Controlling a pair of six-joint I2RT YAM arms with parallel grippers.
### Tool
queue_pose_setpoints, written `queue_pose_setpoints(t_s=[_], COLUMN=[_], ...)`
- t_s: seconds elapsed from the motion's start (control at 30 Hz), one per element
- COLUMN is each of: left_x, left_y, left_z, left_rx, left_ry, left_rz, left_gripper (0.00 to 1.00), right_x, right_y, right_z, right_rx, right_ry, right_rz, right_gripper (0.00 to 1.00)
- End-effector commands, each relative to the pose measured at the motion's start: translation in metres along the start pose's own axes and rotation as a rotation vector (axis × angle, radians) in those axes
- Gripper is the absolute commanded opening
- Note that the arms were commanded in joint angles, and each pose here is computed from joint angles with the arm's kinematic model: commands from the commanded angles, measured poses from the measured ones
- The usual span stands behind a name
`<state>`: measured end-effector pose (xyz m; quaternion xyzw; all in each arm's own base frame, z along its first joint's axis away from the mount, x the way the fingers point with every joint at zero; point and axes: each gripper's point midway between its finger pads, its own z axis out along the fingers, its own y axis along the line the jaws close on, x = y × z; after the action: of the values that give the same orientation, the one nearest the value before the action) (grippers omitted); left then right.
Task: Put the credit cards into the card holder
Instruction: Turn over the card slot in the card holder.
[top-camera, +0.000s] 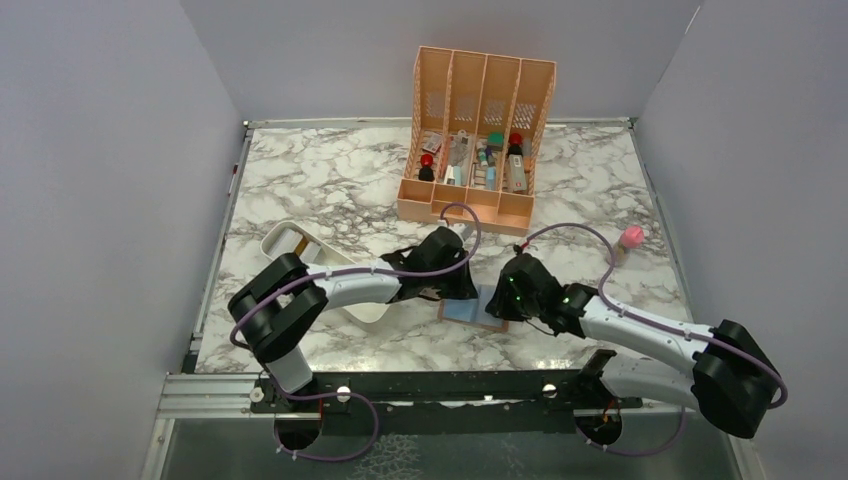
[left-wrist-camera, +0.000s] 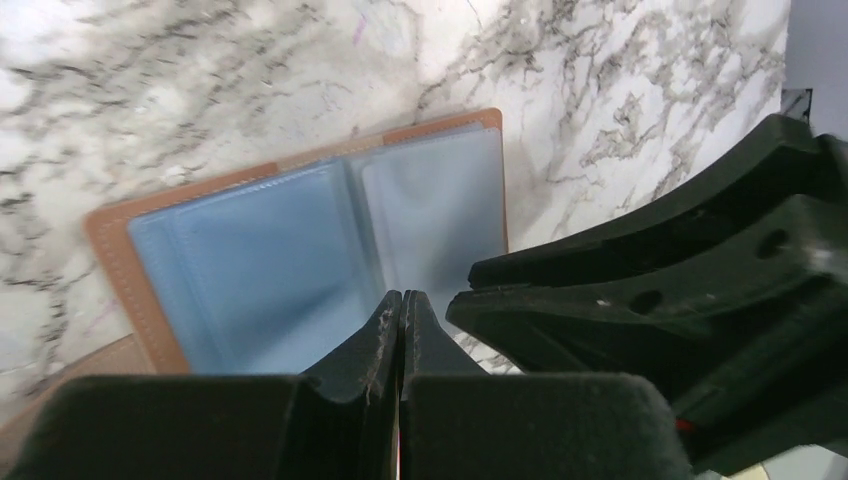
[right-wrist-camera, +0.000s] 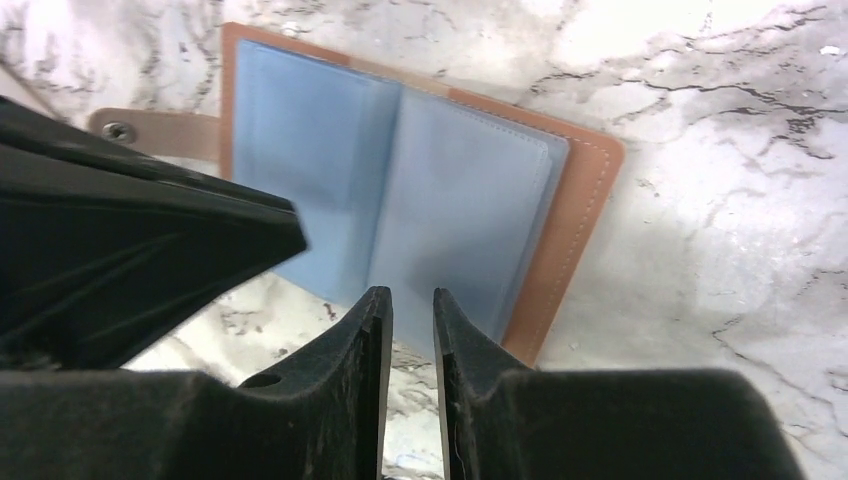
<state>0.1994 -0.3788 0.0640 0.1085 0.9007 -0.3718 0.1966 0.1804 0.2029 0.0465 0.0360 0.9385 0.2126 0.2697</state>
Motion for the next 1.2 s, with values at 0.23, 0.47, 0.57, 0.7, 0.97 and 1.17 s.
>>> queue_pose_setpoints(t_s=[0.23, 0.47, 0.57, 0.7, 0.97, 1.17], left_x=[-0.089, -0.125, -0.130, -0.129, -0.113, -0.105], left_y=[0.046, 0.108, 0.130, 0.160, 0.210, 0.242], left_z=[-0.091, -0.181, -0.210, -0.239, -0.259, -0.269], left_rx=[-0.305, -0.599, -0.716, -0.853, -0.930, -1.035], left_ry=[-0.201, -0.314, -0.321, -0.306, -0.214, -0.101], left_rz=[0.178, 0.298, 0.400, 0.469, 0.493, 0.533], left_gripper=[0.15, 0.33, 0.35, 0.36, 0.45, 0.49], right_x=[-0.004, 0.001, 0.004, 0.001, 0.001, 0.001], right_y=[-0.030, -0.031, -0.032, -0.028, -0.028, -0.029], right_z=[0.010, 0.017, 0.020, 0.020, 0.019, 0.016], right_rx=[0.153, 0.121, 0.119, 0.097, 0.092, 0.083], right_ry=[-0.042, -0.048, -0.042, -0.048, -0.047, -0.053], right_rz=[-0.017, -0.015, -0.021, -0.035, -0.066, -0.073], right_gripper=[0.25, 0.25, 0.24, 0.24, 0.24, 0.24])
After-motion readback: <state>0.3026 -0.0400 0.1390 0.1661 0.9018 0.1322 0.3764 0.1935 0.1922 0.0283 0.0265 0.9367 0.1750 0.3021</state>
